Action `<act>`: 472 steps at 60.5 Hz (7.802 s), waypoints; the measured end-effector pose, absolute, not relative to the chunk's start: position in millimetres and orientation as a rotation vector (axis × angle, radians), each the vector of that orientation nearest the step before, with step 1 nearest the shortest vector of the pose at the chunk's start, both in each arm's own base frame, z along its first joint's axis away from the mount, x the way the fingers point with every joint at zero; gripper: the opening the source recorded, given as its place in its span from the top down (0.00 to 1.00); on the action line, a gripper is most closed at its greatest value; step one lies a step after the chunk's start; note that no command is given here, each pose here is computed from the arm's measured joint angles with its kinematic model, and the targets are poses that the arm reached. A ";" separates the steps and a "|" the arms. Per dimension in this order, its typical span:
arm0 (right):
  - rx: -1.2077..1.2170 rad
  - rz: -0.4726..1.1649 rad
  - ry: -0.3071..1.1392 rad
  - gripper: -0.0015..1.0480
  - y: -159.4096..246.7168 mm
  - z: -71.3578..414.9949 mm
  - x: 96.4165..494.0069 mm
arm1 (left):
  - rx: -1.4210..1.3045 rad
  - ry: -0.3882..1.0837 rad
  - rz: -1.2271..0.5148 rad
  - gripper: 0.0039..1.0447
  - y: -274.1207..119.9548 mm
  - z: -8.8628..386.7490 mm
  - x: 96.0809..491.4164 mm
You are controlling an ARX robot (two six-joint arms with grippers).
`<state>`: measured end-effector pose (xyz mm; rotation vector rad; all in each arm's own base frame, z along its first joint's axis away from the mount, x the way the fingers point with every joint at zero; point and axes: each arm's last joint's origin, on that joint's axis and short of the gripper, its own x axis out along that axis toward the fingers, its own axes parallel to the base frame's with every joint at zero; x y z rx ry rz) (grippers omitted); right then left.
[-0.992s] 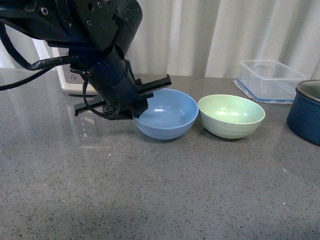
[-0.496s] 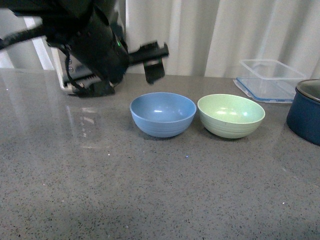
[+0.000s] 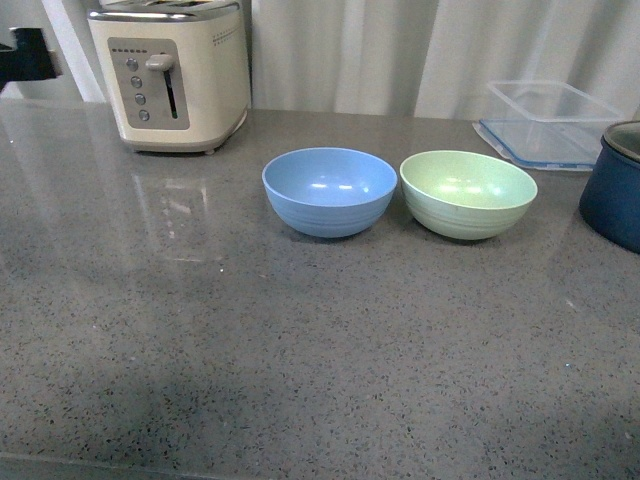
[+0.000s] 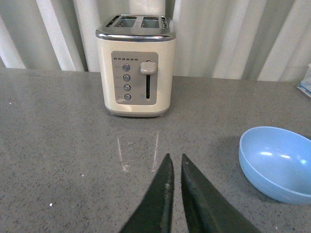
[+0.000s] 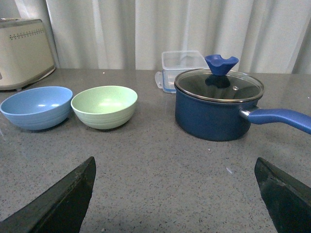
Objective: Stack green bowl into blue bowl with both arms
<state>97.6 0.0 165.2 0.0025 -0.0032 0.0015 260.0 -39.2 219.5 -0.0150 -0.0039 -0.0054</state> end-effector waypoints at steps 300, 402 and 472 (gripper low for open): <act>0.266 -0.220 0.869 0.84 65.9 186.0 434.3 | -0.005 -0.018 -0.001 0.06 -0.2 170.5 96.6; 0.136 0.026 0.711 0.95 184.7 228.5 434.7 | -0.005 -0.018 -0.001 0.06 -0.2 170.5 96.6; 0.002 0.000 0.012 0.99 22.1 200.0 185.9 | -0.005 -0.018 -0.002 0.06 -0.2 170.5 96.6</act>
